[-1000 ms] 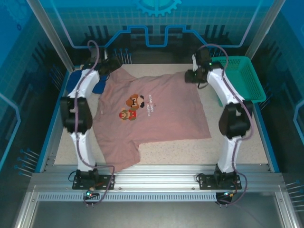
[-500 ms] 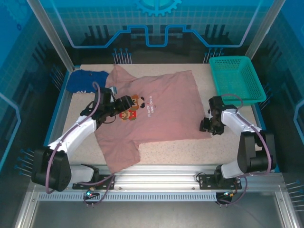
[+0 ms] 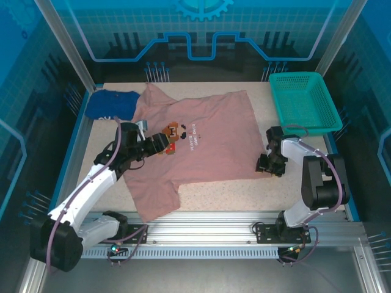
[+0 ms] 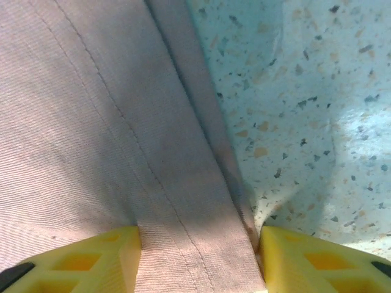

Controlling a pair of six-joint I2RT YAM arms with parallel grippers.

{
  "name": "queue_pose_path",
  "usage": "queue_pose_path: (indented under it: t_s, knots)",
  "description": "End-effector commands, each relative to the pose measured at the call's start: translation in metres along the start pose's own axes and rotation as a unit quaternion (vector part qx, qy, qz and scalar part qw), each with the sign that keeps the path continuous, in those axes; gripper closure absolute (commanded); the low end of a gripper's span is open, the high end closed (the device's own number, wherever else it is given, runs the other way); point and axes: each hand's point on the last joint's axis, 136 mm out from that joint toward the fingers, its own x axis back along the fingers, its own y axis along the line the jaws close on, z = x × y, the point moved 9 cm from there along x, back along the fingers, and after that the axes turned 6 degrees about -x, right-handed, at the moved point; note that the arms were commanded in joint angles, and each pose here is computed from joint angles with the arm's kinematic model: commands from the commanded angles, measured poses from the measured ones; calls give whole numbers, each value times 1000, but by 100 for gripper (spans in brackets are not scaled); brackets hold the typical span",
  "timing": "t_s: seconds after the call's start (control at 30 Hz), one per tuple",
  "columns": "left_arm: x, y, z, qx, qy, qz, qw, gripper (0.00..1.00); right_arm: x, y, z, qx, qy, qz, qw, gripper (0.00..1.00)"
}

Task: Fold the inside-out t-shirt
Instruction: Move the T-shirt to the center of the table.

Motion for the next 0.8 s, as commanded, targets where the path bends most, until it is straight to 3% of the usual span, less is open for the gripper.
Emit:
queue_pose_path:
  t_s: [0.0, 0.1, 0.23, 0.37, 0.67, 0.77]
  knots:
    - [9, 3, 18, -8, 34, -9, 999, 26, -6, 0, 0, -11, 24, -11, 1000, 56]
    - [13, 11, 39, 0, 74, -40, 996, 27, 0, 2, -3, -11, 3, -19, 1000, 77]
    - [23, 26, 82, 12, 127, -105, 986, 30, 12, 5, -7, -9, -33, -30, 999, 93]
    - [32, 45, 118, 20, 162, -170, 972, 30, 15, 5, -12, -7, -55, -28, 998, 97]
    - [20, 50, 130, -9, 198, -229, 953, 30, 31, 0, -52, -30, -101, -51, 993, 98]
    - [11, 52, 132, -16, 198, -219, 955, 30, 29, 1, -60, -33, -104, -57, 992, 98]
